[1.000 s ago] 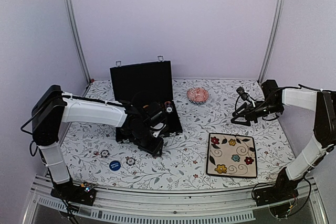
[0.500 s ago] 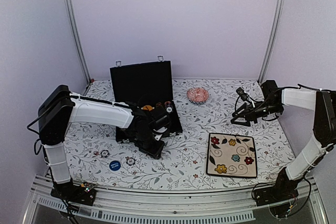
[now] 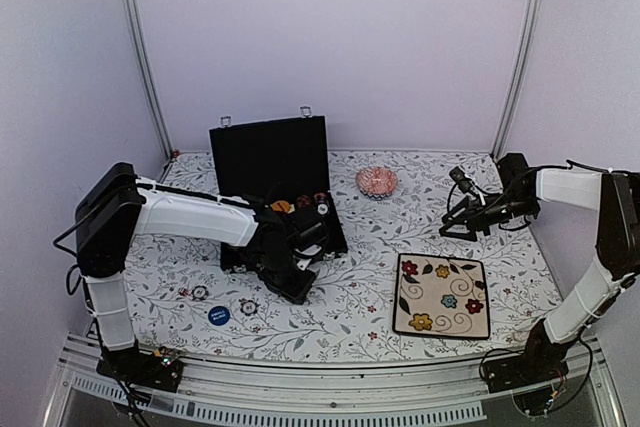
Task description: Pack up texas hold em set
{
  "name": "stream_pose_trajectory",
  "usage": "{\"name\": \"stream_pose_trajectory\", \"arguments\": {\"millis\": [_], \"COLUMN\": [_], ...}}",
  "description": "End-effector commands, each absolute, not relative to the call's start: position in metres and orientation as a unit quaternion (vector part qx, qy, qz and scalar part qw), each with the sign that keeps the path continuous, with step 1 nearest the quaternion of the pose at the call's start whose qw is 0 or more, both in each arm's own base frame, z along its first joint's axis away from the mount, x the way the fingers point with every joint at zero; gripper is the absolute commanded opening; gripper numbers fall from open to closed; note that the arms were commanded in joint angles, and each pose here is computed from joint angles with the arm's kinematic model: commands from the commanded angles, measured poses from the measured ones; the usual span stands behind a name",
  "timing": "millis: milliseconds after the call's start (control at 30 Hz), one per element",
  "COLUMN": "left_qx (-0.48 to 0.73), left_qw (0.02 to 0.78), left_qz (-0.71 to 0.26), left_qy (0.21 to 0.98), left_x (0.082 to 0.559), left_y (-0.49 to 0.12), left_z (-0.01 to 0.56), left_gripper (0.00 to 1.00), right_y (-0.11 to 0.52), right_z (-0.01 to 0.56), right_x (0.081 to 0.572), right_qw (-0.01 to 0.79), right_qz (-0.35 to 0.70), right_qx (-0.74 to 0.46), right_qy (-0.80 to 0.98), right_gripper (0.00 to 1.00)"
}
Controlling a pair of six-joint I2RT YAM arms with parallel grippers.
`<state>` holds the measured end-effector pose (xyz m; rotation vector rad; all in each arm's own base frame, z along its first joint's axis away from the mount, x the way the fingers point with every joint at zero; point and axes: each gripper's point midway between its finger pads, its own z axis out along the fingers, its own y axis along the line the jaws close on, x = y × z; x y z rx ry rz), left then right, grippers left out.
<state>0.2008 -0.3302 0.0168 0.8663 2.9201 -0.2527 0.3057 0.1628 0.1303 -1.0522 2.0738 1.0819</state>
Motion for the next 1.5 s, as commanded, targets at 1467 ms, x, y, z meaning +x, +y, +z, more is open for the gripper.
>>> {"name": "stream_pose_trajectory", "arguments": {"millis": [1467], "left_qx": [0.153], "left_qw": [0.154], "left_qz": [-0.044], "left_qy": [0.975], "left_x": [0.385], "left_y": [-0.252], "left_z": [0.070], "left_gripper": [0.15], "right_y": [0.165], "right_z": [0.113], "right_x": [0.315], "right_qw": [0.256], "right_qz": [0.419], "right_qx": [-0.374], "right_qy": [0.787], "right_gripper": [0.78]}}
